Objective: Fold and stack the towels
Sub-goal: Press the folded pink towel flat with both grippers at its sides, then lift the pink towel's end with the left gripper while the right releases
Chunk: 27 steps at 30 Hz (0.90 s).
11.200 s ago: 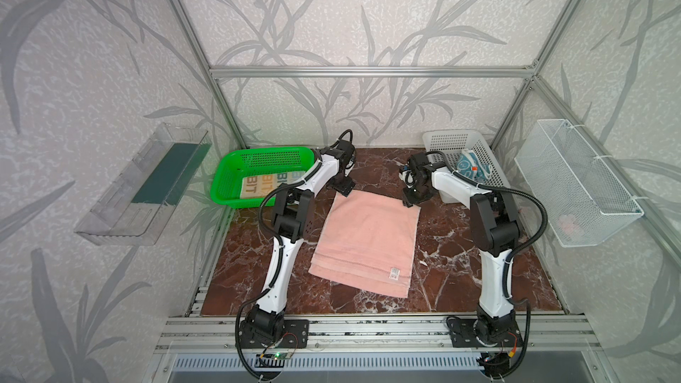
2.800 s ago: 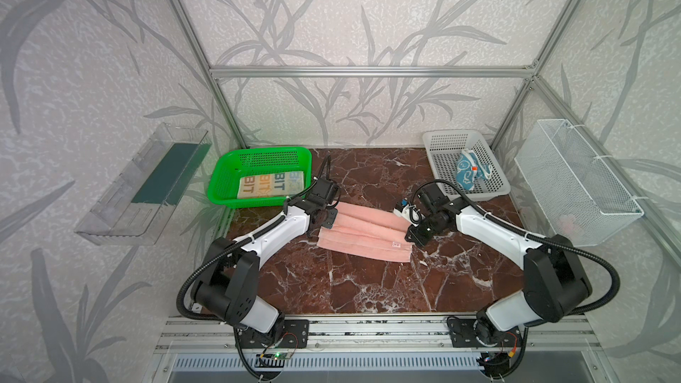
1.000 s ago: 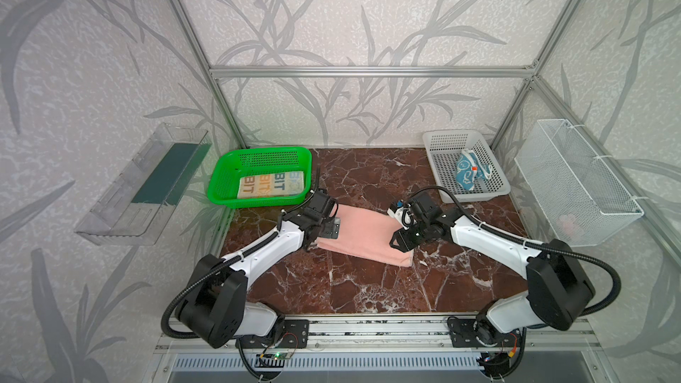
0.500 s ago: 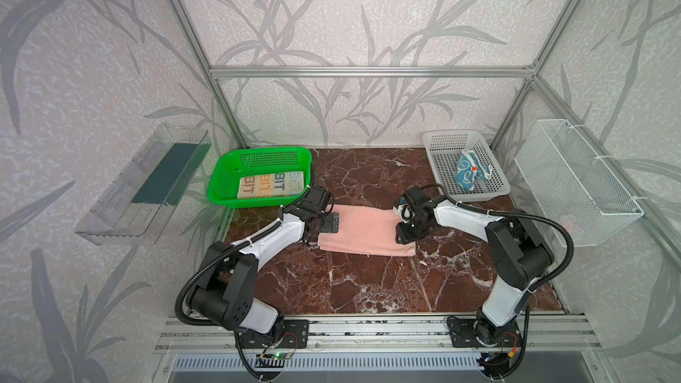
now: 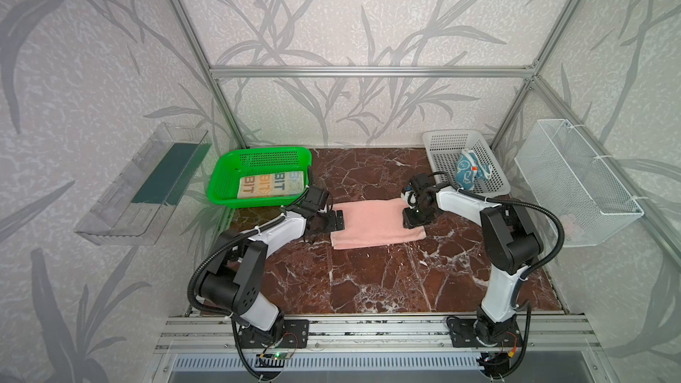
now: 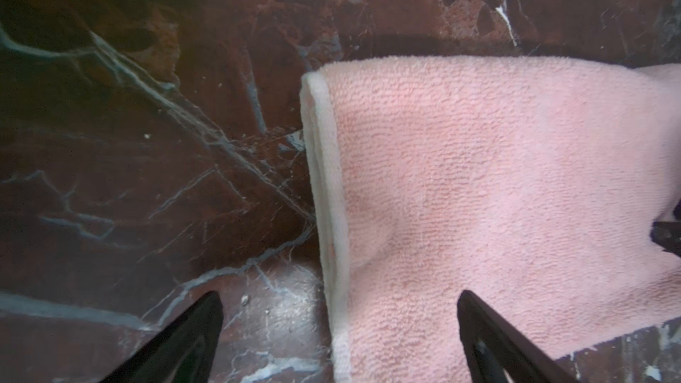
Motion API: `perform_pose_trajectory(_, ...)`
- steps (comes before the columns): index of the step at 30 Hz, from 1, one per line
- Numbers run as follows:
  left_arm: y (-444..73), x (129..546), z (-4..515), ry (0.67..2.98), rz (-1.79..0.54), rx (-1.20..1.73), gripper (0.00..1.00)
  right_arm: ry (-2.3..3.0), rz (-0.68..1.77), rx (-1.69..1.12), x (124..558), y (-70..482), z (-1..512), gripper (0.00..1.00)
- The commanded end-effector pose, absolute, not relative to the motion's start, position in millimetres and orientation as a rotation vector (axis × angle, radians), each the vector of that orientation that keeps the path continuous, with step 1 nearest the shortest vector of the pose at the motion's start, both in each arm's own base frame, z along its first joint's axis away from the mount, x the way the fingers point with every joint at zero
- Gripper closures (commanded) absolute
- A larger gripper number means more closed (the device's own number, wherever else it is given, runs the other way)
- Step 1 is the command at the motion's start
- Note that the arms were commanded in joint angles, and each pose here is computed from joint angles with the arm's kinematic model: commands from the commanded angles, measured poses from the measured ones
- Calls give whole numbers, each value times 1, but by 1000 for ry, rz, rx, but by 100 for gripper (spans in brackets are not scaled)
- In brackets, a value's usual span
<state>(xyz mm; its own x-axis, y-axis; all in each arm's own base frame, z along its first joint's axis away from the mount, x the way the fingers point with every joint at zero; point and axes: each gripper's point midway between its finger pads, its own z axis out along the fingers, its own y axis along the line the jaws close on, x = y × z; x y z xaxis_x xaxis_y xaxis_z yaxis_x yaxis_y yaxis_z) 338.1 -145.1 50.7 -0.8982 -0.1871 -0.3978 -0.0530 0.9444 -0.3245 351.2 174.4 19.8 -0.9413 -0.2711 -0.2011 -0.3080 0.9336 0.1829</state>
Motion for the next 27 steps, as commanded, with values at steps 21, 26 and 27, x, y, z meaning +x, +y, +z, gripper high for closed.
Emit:
perform_pose_trajectory(21, -186, 335, 2, 2692, -676, -336, 40, 2999, 324, -456, 326, 168, -1, 57)
perform_pose_trajectory(26, -189, 338, -7, 2692, -679, -350, 55, 2991, 341, -475, 326, 173, 0, 57)
perform_pose_trajectory(27, -189, 339, -6, 2690, -675, -348, 60, 2992, 340, -478, 325, 173, 0, 57)
